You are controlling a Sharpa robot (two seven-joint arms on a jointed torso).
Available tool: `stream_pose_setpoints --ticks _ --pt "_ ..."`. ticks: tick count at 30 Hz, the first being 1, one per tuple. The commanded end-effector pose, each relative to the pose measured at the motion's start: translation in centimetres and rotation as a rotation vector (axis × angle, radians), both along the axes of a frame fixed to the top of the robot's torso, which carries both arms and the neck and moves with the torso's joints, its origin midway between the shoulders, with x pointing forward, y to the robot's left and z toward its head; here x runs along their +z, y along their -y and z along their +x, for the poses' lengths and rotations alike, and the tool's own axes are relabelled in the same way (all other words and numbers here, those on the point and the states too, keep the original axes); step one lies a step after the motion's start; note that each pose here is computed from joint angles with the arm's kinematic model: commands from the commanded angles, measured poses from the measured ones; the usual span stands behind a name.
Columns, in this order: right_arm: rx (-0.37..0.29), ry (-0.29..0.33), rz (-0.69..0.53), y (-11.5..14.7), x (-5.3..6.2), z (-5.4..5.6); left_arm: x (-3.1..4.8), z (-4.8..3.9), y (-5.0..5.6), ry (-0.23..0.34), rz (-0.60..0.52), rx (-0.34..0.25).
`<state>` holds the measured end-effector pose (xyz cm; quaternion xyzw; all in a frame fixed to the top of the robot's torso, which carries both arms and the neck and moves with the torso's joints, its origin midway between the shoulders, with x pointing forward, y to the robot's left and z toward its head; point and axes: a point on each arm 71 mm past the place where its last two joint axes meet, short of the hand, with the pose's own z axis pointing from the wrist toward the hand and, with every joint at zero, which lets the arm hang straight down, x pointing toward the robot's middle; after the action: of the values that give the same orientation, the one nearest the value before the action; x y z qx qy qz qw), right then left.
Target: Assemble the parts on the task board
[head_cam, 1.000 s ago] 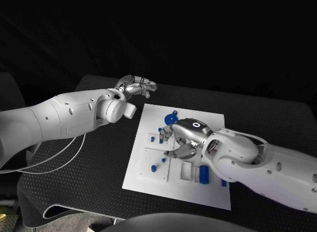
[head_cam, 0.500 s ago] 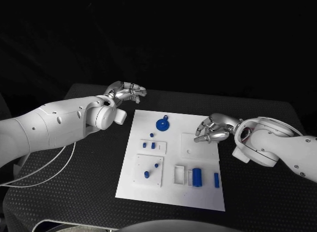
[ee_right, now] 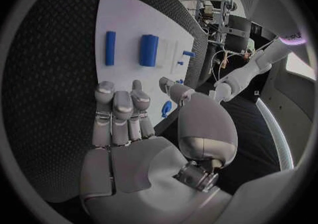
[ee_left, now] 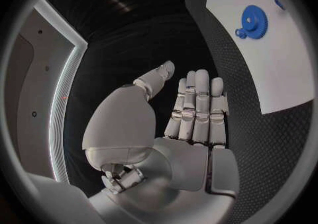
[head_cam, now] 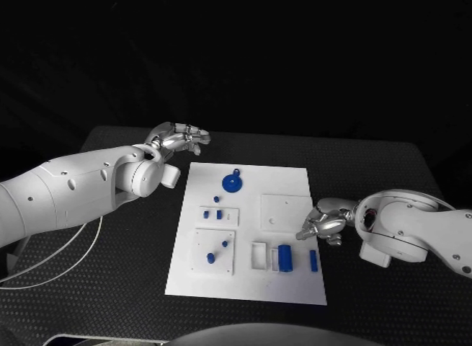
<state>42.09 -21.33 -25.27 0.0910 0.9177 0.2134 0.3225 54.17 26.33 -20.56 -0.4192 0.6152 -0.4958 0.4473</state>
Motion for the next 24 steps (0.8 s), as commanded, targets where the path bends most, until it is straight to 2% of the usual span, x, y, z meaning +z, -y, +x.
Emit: stream_pose_setpoints --ticks 1,8,10,19,24 --pt "0.003 -0.109 -0.036 -0.3 -0.7 -1.1 0.04 -0.22 0.6 0.001 -0.019 -0.026" --pt "-0.022 -0.105 -0.062 -1.1 -1.5 -1.4 -0.08 -0.54 1.3 -0.008 -0.026 -0.048" --pt "-0.019 -0.086 -0.073 -1.3 -1.7 -1.3 -0.1 -0.57 1.5 -0.013 -0.028 -0.055" --pt "-0.014 -0.07 -0.069 -2.7 -2.7 -1.4 -0.1 -0.64 1.9 -0.015 -0.03 -0.065" --pt "0.002 -0.086 -0.086 -3.2 -3.3 -1.4 -0.09 -0.68 2.0 -0.016 -0.032 -0.07"
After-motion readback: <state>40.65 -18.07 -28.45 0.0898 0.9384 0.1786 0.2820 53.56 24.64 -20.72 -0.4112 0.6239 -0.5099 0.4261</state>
